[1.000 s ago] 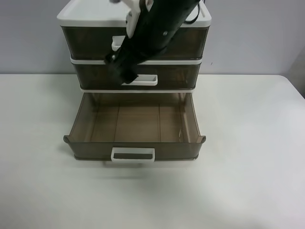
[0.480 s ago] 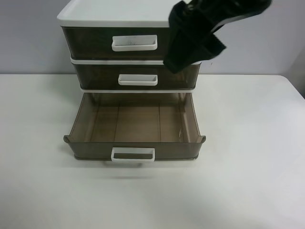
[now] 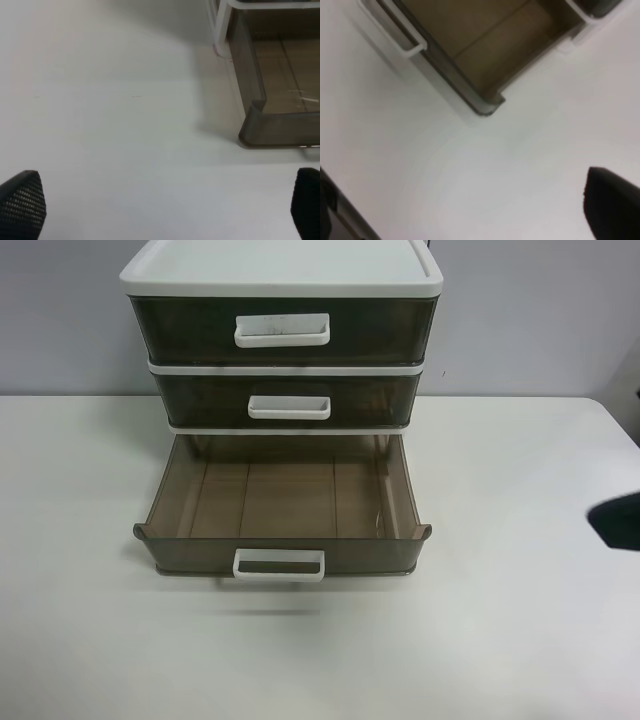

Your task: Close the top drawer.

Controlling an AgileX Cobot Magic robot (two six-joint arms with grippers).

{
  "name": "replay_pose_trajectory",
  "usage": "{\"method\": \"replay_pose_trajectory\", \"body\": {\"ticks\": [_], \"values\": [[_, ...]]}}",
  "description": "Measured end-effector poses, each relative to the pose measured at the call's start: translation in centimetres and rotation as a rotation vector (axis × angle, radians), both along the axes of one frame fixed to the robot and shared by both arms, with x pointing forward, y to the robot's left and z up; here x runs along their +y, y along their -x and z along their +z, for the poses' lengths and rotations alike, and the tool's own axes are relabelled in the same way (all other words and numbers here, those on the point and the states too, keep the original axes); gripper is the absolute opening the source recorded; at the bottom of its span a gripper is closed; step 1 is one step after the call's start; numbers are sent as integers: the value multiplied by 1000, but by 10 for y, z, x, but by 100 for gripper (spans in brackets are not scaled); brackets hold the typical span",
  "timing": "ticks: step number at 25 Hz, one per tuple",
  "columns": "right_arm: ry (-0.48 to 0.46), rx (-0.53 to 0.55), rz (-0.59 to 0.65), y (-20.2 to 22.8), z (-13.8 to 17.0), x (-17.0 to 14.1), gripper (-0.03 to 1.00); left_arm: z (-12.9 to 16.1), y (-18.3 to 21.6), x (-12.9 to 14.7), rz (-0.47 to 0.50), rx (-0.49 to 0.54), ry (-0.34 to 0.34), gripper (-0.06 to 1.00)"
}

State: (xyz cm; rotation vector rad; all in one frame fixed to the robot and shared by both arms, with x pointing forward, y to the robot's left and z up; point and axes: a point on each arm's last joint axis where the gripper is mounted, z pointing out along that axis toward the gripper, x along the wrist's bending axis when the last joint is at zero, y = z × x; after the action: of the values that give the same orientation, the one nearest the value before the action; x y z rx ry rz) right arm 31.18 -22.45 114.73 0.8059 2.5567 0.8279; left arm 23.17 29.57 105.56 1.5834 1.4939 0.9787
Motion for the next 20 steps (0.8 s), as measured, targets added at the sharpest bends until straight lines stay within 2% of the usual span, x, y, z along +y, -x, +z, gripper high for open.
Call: {"method": "replay_pose_trajectory", "body": {"ticks": [6, 11, 16, 20], "values": [[-120, -64, -64, 38, -20, -44, 99, 0, 0, 0, 0, 0, 0, 99], [-201, -169, -282, 60, -45, -72, 99, 0, 0, 0, 0, 0, 0, 99], [-262, -280, -515, 75, -72, -79, 99, 0, 0, 0, 0, 0, 0, 99], [-297, -301, -625, 82, -92, -76, 99, 0, 0, 0, 0, 0, 0, 99]]}}
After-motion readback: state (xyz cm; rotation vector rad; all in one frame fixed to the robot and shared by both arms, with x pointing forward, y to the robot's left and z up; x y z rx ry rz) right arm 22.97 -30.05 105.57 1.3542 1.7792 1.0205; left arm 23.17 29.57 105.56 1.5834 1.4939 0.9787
